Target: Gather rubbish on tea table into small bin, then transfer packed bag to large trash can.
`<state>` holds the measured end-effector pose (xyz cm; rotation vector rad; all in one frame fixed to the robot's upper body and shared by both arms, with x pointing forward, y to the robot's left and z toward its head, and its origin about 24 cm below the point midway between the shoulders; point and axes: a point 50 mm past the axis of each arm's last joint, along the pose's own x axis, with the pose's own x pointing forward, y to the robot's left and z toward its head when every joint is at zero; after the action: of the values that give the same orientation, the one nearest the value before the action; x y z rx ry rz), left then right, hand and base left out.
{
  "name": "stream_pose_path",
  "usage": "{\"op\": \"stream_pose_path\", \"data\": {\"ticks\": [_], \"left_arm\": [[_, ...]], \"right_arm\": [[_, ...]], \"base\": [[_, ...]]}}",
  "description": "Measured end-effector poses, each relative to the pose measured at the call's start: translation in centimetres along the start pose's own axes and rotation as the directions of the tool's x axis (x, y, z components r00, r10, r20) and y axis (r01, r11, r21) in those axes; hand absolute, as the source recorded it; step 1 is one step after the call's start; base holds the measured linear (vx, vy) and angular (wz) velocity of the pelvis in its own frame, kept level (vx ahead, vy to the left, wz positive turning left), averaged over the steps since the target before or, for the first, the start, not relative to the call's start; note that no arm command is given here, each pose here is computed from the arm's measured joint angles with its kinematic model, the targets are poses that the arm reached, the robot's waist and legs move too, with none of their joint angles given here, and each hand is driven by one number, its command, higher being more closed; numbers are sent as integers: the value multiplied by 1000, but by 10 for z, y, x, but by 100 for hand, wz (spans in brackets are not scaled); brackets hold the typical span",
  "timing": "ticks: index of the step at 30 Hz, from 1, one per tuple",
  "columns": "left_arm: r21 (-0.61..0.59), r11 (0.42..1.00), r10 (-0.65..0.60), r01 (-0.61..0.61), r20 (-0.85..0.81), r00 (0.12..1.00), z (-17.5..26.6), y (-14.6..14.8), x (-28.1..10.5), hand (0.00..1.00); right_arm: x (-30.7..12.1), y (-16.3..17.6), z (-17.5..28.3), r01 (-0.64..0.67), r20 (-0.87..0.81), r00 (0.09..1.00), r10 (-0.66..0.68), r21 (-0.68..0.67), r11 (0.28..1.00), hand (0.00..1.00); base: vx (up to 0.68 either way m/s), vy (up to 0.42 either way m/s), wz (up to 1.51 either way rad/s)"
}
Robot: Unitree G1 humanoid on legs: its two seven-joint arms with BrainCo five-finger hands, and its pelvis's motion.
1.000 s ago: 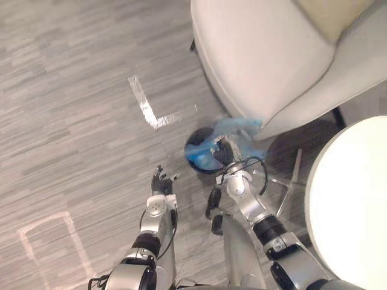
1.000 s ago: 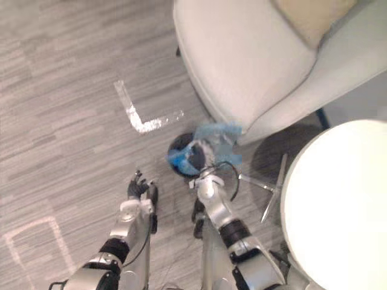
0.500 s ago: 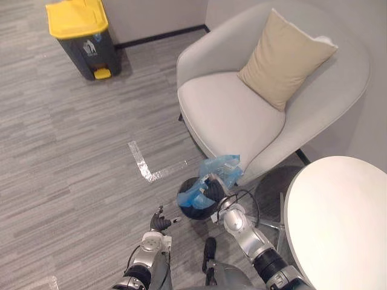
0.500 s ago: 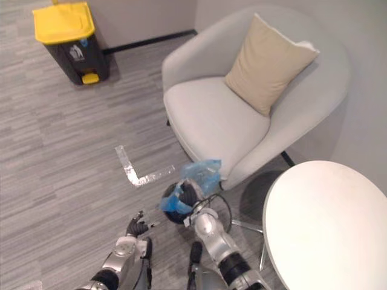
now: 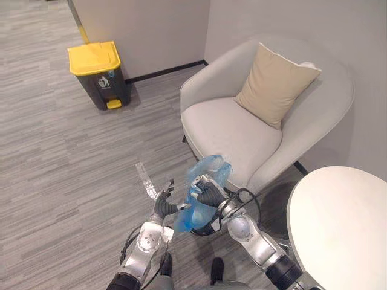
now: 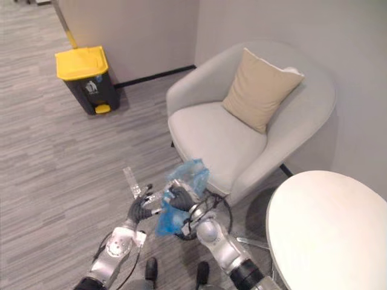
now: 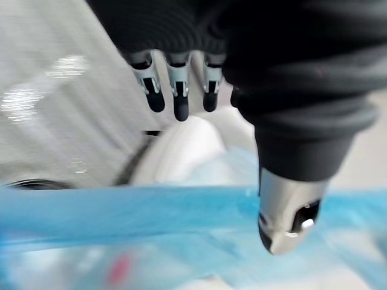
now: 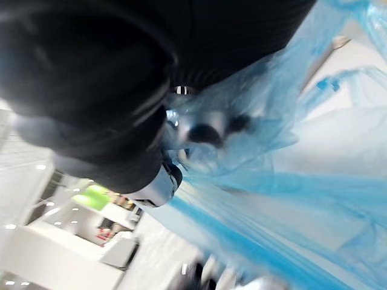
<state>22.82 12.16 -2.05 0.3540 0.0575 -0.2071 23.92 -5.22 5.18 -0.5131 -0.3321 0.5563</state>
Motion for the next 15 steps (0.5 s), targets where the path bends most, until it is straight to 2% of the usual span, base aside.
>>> {"op": "stream_pose_path", "data": {"ticks": [6, 15], "left_arm": [[118, 992, -41, 33, 63, 997, 10, -10, -1, 0], [212, 977, -1, -30, 147, 989, 24, -10, 1, 0]], "right_arm": [[4, 0, 12, -17, 60, 998, 17, 2, 1000, 100], [13, 2, 30, -51, 145, 988, 45, 37, 998, 100]], "base": [[37, -11, -11], [-1, -2, -2]]}}
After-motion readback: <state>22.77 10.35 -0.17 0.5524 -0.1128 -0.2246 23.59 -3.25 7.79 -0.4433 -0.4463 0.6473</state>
